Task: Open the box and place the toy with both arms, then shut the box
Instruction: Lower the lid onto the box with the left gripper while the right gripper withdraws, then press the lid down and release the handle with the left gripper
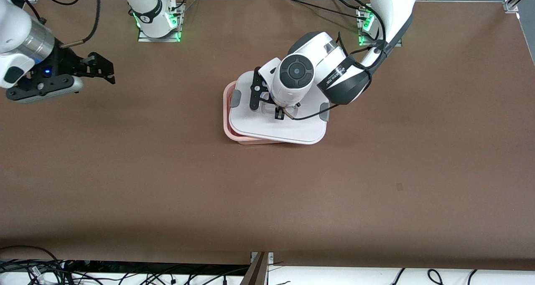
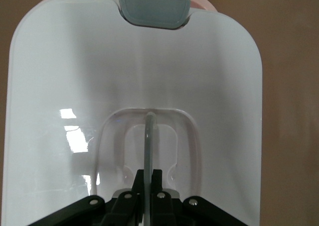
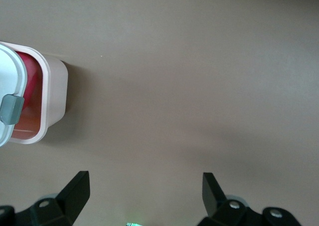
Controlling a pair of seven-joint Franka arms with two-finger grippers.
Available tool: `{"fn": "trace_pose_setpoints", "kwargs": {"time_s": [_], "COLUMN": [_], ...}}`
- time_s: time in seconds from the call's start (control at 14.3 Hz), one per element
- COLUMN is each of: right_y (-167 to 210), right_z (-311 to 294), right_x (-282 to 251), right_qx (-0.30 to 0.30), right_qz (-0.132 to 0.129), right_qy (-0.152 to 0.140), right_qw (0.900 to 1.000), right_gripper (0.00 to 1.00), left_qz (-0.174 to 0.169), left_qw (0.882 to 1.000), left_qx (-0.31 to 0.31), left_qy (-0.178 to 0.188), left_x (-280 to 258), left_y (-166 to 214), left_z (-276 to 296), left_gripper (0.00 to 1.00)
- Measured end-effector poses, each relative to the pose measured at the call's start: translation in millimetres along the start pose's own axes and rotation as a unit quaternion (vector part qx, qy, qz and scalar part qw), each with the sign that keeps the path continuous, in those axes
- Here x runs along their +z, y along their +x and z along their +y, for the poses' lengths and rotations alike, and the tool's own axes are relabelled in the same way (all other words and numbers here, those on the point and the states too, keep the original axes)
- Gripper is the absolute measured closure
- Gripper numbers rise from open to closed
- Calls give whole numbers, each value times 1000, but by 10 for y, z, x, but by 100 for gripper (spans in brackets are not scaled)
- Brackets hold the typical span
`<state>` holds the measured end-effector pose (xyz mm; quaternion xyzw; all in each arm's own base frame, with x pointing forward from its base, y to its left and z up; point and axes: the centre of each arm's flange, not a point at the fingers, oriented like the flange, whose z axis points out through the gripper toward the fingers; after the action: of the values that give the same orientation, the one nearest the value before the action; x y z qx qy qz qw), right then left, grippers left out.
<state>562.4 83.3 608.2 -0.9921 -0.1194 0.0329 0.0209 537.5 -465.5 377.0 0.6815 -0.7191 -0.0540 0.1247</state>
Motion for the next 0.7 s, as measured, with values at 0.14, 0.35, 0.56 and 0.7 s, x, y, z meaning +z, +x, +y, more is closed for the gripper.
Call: {"fn": "trace_pose_setpoints", "kwargs": {"time_s": [0.14, 0.35, 0.56, 0.7], "right_y": [-67, -171, -248, -262], "right_z": [165, 301, 219, 187], "right_x": [-12, -19, -44, -72], "right_qx": [13, 25, 18, 17], "right_qz": [4, 17, 24, 28], "right_qy": [4, -2, -15, -17], "right_qw": [1000, 1000, 999, 999], "right_gripper": [0, 0, 0, 0], "left_qz": [6, 25, 25, 21], "left_qw": [999, 997, 997, 997], "left_qx": [-36, -77, -78, -77], "left_qy": [2, 18, 17, 12], "left_x": [80, 117, 207, 283], "left_y": [43, 127, 203, 242], "left_z": [-24, -63, -31, 7], "left_gripper": [93, 93, 93, 93]}}
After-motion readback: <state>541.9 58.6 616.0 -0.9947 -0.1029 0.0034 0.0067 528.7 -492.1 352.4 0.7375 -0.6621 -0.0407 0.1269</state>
